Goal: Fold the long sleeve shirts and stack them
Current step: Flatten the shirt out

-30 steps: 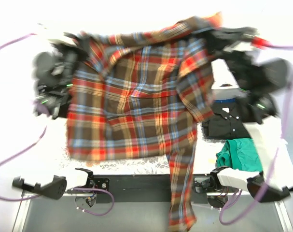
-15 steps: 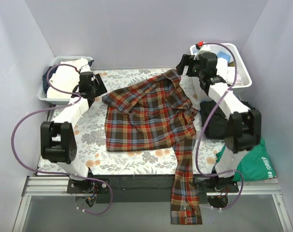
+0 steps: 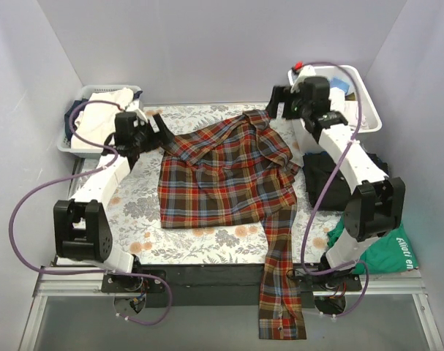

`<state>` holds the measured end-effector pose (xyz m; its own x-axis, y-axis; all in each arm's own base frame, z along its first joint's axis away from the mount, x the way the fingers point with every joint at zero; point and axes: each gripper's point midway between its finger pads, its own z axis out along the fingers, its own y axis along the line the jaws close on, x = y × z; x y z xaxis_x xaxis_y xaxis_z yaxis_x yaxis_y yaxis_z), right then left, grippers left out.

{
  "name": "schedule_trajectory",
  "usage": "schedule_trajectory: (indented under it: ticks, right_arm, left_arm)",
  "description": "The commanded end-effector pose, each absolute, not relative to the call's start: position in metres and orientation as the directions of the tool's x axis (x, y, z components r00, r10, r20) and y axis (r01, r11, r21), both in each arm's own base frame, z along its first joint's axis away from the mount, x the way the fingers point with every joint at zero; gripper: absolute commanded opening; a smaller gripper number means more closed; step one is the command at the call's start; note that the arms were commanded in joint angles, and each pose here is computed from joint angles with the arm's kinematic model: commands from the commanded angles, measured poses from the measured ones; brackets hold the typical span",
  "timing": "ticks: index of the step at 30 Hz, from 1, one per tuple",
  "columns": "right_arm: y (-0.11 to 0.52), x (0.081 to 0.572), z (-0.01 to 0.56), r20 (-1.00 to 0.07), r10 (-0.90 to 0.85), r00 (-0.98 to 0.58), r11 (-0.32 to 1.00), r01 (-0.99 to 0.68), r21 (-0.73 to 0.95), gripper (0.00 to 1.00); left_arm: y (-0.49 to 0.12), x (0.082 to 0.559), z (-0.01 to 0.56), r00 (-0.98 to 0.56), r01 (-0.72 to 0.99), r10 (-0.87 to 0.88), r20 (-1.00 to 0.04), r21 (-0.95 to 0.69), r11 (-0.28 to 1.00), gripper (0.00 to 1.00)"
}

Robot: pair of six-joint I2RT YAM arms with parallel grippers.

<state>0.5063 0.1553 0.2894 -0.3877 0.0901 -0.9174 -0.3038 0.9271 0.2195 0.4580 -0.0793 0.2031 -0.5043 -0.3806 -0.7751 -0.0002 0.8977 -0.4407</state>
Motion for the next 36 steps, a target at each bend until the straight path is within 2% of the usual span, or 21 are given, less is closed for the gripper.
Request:
schedule_trajectory:
  ticks: [1,6,10,12,17,24,28,31,36]
  right_arm:
    - [0.185,0.433,0.195,-0.805,-0.113,-0.583,0.907,-0.392,0.156,0.97]
    - [0.204,0.375,0.125,-0.669,-0.188,-0.719,0.89,-0.414,0.194,0.96]
    - [0.2,0.349,0.091,-0.58,-0.199,-0.79,0.893,-0.39,0.224,0.94]
    - [0.196,0.339,0.081,-0.55,-0.214,-0.808,0.898,-0.384,0.214,0.94]
    - [0.184,0.311,0.049,-0.444,-0.259,-0.858,0.911,-0.37,0.184,0.93]
    - [0.18,0.275,0.016,-0.336,-0.304,-0.891,0.909,-0.377,0.175,0.92]
    - [0.175,0.247,0.0,-0.268,-0.336,-0.903,0.905,-0.388,0.174,0.91]
    - [0.17,0.22,-0.005,-0.211,-0.353,-0.912,0.904,-0.39,0.174,0.9]
    - [0.163,0.177,0.0,-0.108,-0.342,-0.934,0.909,-0.358,0.215,0.89]
  left_arm:
    - [-0.128,0.383,0.15,-0.718,0.083,-0.32,-0.618,-0.533,0.842,0.82]
    - [-0.145,0.36,0.103,-0.812,0.056,-0.236,-0.534,-0.475,0.878,0.8]
    - [-0.144,0.334,0.062,-0.89,0.007,-0.167,-0.424,-0.378,0.926,0.77]
    - [-0.136,0.328,0.054,-0.898,-0.013,-0.158,-0.411,-0.334,0.943,0.77]
    - [-0.113,0.302,0.023,-0.942,-0.098,-0.156,-0.299,-0.199,0.975,0.77]
    - [-0.082,0.266,-0.005,-0.956,-0.241,-0.24,-0.169,-0.013,0.97,0.76]
    - [-0.065,0.243,-0.01,-0.956,-0.278,-0.268,-0.119,0.085,0.957,0.76]
    - [-0.057,0.242,0.003,-0.948,-0.31,-0.294,-0.125,0.135,0.941,0.76]
    - [-0.052,0.233,0.021,-0.921,-0.385,-0.372,-0.116,0.122,0.915,0.76]
